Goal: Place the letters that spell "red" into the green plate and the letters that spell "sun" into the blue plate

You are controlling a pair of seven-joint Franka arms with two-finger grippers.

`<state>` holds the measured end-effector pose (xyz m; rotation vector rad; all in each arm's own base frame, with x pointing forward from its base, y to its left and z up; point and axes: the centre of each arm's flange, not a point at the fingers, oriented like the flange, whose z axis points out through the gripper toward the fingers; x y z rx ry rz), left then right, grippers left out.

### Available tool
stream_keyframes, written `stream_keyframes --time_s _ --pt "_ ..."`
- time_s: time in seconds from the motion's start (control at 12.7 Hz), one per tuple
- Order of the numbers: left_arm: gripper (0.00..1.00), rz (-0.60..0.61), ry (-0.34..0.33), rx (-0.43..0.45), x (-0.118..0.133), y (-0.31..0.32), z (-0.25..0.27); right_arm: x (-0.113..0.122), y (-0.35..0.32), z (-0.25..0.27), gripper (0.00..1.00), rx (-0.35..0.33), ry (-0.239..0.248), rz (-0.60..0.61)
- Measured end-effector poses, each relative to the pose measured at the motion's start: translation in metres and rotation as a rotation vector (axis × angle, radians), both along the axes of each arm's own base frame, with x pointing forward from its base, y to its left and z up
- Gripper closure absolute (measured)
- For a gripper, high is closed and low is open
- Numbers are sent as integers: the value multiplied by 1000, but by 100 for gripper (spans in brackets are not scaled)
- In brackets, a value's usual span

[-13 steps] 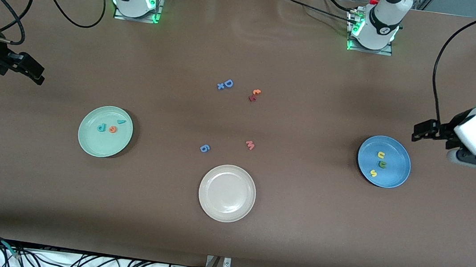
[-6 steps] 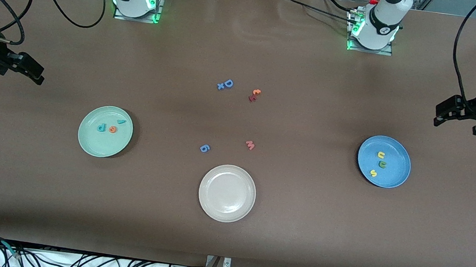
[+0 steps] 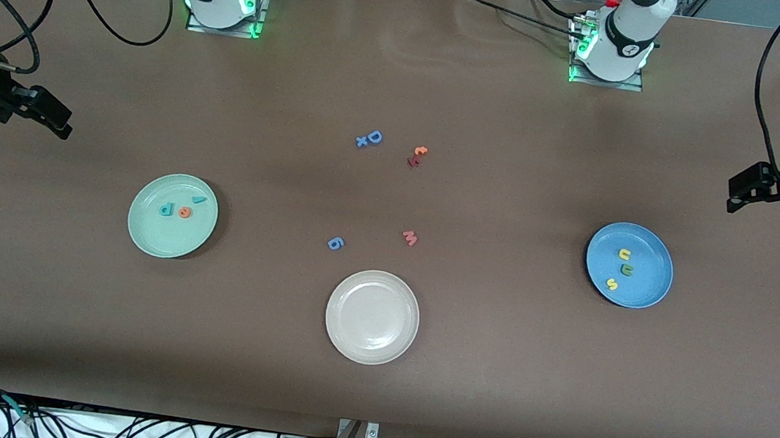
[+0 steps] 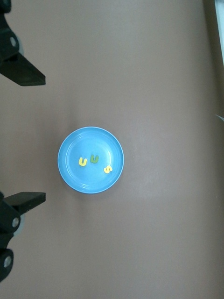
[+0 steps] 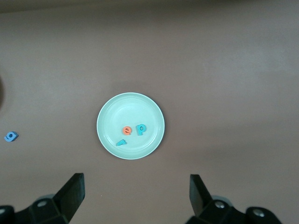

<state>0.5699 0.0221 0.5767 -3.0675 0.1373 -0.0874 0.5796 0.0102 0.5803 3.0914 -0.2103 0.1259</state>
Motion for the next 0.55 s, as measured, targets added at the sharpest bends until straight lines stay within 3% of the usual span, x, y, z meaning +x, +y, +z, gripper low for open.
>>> stream_keyframes --time_s 0.55 --pt "0 -3 2 -20 0 -5 0 0 0 0 0 0 0 0"
